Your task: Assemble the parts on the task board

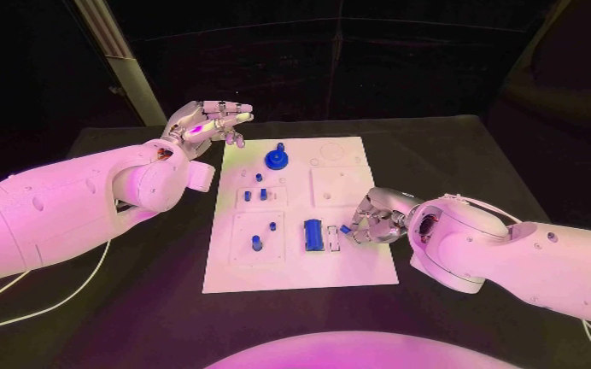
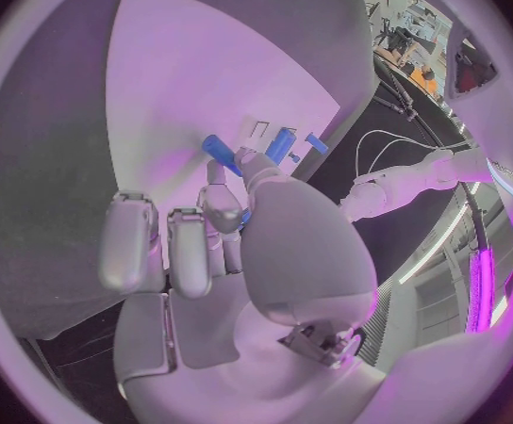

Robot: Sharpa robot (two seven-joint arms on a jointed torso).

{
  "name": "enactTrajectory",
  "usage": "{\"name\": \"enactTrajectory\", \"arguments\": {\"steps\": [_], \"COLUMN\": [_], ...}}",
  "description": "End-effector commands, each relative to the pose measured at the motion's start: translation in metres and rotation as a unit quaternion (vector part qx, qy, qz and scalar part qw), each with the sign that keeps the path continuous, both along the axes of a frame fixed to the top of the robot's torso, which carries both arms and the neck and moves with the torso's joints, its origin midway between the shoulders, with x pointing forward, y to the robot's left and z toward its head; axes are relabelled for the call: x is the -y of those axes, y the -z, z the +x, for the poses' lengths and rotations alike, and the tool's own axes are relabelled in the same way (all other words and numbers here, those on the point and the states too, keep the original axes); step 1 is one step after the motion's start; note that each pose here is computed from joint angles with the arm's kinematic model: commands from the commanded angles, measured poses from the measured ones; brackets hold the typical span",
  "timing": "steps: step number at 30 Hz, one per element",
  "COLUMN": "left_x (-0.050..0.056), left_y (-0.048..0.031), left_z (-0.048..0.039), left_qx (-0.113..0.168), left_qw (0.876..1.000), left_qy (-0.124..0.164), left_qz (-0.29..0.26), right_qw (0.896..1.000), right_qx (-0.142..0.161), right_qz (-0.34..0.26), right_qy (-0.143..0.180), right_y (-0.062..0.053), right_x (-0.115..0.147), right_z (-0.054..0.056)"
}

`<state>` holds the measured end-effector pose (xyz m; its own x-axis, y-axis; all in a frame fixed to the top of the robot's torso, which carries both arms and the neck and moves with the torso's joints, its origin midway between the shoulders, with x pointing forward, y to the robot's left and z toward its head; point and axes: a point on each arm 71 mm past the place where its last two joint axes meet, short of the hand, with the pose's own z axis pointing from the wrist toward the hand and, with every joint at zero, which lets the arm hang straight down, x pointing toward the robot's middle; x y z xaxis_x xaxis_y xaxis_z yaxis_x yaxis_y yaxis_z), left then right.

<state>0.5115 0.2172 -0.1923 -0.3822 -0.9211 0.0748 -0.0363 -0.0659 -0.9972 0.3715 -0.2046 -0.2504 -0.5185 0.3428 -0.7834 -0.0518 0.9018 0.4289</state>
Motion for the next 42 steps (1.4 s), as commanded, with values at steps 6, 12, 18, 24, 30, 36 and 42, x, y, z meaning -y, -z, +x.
{"name": "enactTrajectory", "arguments": {"steps": [6,12,18,24,30,36,42], "left_x": [0.001,0.001,0.001,0.001,0.001,0.002,0.002], "left_y": [-0.0012,-0.0012,-0.0013,-0.0013,-0.0013,-0.0013,-0.0014], "left_z": [-0.0001,-0.0003,-0.0005,-0.0006,-0.0008,-0.0011,-0.0013], "left_qx": [0.000,0.000,0.000,0.000,-0.001,-0.001,-0.001], "left_qw": [1.000,1.000,1.000,1.000,1.000,1.000,1.000], "left_qy": [0.006,0.006,0.006,0.007,0.007,0.008,0.009], "left_qz": [-0.004,-0.004,-0.004,-0.004,-0.004,-0.004,-0.004], "right_qw": [0.999,0.999,0.999,0.999,0.998,0.998,0.999], "right_qx": [-0.034,-0.040,-0.034,-0.043,-0.052,-0.057,-0.050], "right_qz": [0.029,0.029,0.026,0.020,0.013,0.009,0.008], "right_qy": [0.004,0.003,0.005,-0.003,-0.013,-0.016,-0.015], "right_y": [0.004,0.006,0.006,0.008,0.010,0.011,0.011], "right_x": [-0.008,-0.012,-0.017,-0.022,-0.027,-0.028,-0.029], "right_z": [0.000,0.001,0.003,0.004,0.003,0.003,0.004]}}
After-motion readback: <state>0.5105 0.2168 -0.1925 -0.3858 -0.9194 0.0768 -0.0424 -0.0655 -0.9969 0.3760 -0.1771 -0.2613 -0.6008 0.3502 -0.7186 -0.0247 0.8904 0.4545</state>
